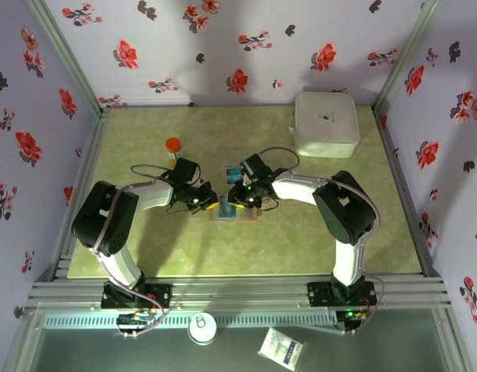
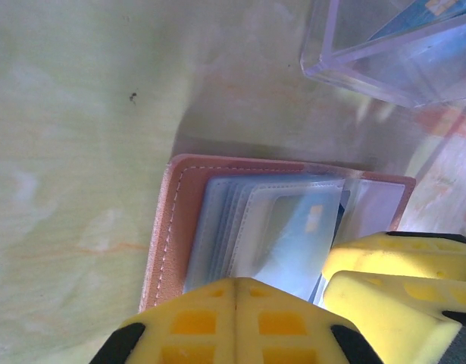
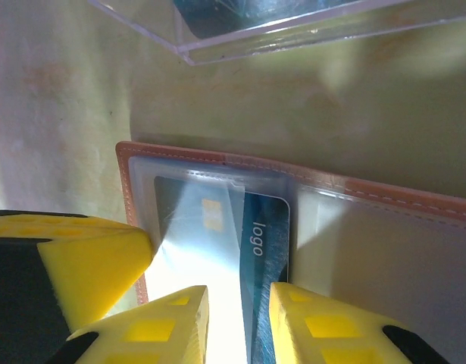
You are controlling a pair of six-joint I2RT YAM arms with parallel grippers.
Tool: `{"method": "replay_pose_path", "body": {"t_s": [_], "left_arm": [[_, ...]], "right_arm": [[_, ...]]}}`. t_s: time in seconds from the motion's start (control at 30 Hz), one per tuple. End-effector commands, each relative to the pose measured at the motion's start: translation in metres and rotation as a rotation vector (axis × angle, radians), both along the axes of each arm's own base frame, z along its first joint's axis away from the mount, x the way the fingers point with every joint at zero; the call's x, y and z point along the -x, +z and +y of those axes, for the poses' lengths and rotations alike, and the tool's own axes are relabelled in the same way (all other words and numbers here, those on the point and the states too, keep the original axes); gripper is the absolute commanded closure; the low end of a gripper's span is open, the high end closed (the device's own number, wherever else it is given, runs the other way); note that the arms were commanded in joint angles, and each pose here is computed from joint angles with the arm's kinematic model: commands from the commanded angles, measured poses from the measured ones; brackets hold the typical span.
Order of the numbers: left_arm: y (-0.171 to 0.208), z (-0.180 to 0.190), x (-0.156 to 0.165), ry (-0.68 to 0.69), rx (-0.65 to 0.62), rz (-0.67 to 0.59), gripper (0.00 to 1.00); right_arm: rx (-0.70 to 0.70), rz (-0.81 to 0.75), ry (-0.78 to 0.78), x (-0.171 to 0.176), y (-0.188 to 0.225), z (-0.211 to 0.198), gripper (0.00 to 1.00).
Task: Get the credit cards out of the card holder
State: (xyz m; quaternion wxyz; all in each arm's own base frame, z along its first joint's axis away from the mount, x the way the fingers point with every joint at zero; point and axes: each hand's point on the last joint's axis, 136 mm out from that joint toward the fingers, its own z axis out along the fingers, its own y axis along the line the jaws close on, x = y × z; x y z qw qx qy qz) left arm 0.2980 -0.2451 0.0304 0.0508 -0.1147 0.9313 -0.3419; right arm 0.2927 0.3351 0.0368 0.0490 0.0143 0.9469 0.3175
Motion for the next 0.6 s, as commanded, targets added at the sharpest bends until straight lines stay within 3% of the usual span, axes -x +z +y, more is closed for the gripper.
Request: {"method": "replay_pose_path", "body": {"t_s": [0.0, 0.57], "left_arm": [[0.004, 0.004, 0.002, -0.008, -0.018, -0.011, 1.00], [0.023, -0.007, -0.001, -0.033, 0.014, -0.041, 1.00]], "right_arm": [[0.023, -0.028, 0.007, 0.000, 0.011, -0.004, 0.71], [-0.014, -0.044, -0.020, 0.000, 0.023, -0.006, 0.71]]}}
